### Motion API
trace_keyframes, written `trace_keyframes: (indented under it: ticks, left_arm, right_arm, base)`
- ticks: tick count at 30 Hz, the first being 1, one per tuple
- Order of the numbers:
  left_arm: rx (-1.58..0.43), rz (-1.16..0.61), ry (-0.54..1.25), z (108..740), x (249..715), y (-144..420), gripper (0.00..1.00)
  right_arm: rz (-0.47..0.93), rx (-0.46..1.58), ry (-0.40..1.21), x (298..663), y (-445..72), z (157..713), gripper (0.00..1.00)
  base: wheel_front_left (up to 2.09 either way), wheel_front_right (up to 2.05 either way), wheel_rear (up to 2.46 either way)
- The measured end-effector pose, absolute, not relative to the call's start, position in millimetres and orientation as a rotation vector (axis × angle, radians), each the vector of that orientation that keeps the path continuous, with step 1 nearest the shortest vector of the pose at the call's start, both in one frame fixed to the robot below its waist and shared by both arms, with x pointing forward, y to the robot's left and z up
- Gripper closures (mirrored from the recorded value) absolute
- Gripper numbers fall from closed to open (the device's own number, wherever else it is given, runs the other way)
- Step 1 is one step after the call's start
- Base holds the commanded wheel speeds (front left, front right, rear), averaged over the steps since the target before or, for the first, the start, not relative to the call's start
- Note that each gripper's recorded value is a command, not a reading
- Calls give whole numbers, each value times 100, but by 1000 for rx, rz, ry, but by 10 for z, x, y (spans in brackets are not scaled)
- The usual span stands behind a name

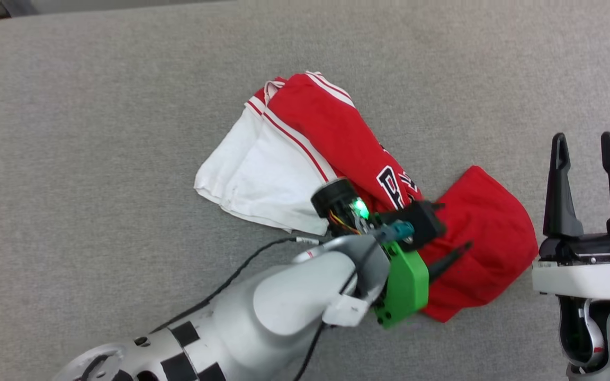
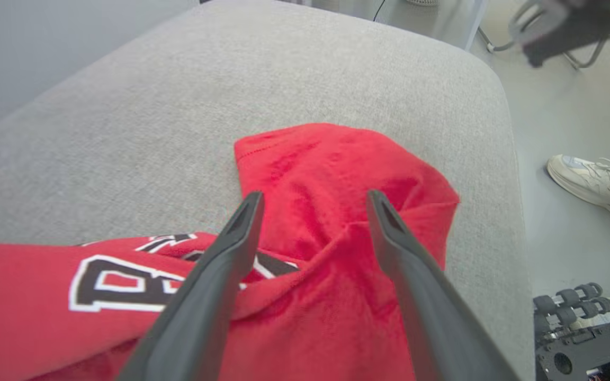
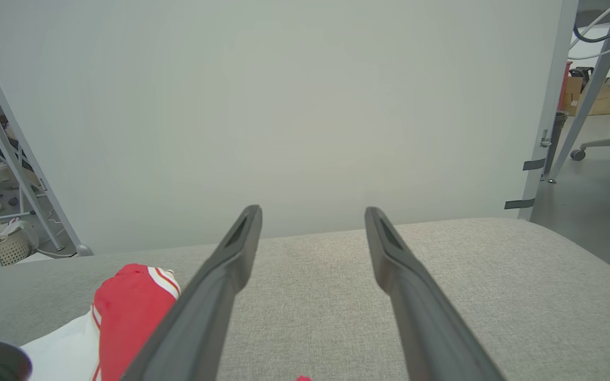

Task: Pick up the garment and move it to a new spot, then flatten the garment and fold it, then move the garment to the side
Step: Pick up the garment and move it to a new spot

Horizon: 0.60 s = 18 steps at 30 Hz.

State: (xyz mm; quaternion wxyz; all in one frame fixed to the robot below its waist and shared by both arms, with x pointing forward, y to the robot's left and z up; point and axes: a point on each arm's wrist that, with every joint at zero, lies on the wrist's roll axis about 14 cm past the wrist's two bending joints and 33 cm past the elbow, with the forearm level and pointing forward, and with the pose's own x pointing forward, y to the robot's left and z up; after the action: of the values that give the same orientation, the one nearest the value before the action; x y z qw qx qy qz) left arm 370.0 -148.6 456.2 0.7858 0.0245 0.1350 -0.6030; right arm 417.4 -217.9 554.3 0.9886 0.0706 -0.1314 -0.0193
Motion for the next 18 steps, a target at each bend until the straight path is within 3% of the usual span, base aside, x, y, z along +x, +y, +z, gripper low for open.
trace_keyframes:
  ticks: [9, 18]
  left_arm:
    - [-17, -997, -26, 5374, 4267, -1067, 0]
    - [22, -572, -226, 5956, 4608, 54, 0]
  right_arm:
    - [-5, 152, -310, 4000, -2067, 5741, 0]
    - [45, 156, -337, 3898, -1900, 5855, 0]
  base:
    - [0, 0, 0]
    - [0, 0, 0]
